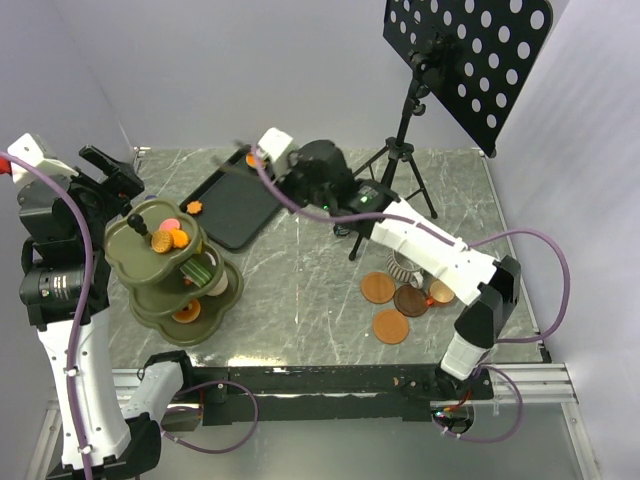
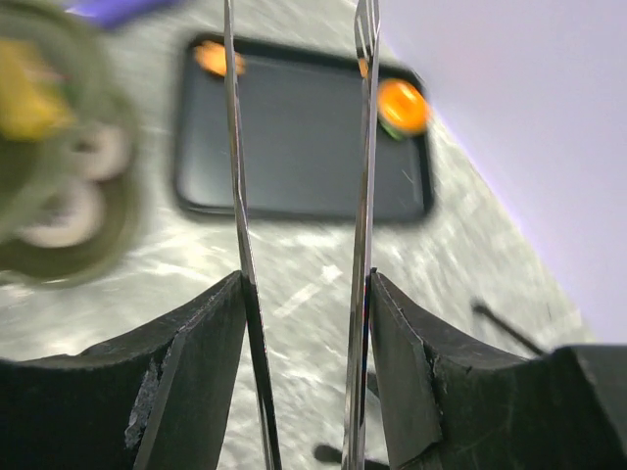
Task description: Serve the afternoon tea
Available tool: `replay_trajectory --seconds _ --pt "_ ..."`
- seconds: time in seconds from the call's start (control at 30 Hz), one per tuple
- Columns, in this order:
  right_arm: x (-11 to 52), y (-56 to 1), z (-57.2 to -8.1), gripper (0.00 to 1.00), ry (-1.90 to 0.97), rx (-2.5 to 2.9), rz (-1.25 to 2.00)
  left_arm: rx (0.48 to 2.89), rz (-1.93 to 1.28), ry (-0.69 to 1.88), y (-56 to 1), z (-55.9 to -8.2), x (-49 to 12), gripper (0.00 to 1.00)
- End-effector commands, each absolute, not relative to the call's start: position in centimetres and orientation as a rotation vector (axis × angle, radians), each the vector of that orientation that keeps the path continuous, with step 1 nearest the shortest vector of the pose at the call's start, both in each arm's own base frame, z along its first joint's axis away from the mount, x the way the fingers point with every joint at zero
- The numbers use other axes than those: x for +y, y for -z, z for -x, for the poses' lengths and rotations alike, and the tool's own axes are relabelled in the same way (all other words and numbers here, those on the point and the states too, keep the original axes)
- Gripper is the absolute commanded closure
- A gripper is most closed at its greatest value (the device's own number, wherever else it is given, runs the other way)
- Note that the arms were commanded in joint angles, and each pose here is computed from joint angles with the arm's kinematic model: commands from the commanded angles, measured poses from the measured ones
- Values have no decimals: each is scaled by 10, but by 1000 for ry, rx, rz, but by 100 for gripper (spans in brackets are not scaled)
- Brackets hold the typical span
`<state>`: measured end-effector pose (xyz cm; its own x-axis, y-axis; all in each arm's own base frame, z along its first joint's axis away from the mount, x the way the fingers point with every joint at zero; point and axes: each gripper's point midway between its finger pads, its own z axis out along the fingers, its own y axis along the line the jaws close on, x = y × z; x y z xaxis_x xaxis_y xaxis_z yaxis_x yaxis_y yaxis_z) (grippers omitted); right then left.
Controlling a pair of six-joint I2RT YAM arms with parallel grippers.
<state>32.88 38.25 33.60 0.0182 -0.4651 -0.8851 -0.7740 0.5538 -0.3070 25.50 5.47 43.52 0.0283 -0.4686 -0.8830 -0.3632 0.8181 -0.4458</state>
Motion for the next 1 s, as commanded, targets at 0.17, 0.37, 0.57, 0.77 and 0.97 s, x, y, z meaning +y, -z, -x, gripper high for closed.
replay_trajectory --seconds 0.17,0.37,0.57,0.77,0.97 --pt "361 -270 -435 42 -201 1772 809 1533 637 38 -461 -253 62 0" --pt "379 -235 -490 42 -107 1795 777 1596 611 5 -445 -261 63 0" --pt "387 -197 -529 42 -53 1843 723 1653 588 -37 -427 -266 66 0" --pt "390 -156 -544 42 -18 1892 731 1696 575 -47 -409 -269 65 0" --pt "390 -134 -552 40 -19 1916 745 1709 583 -65 -401 -272 68 0"
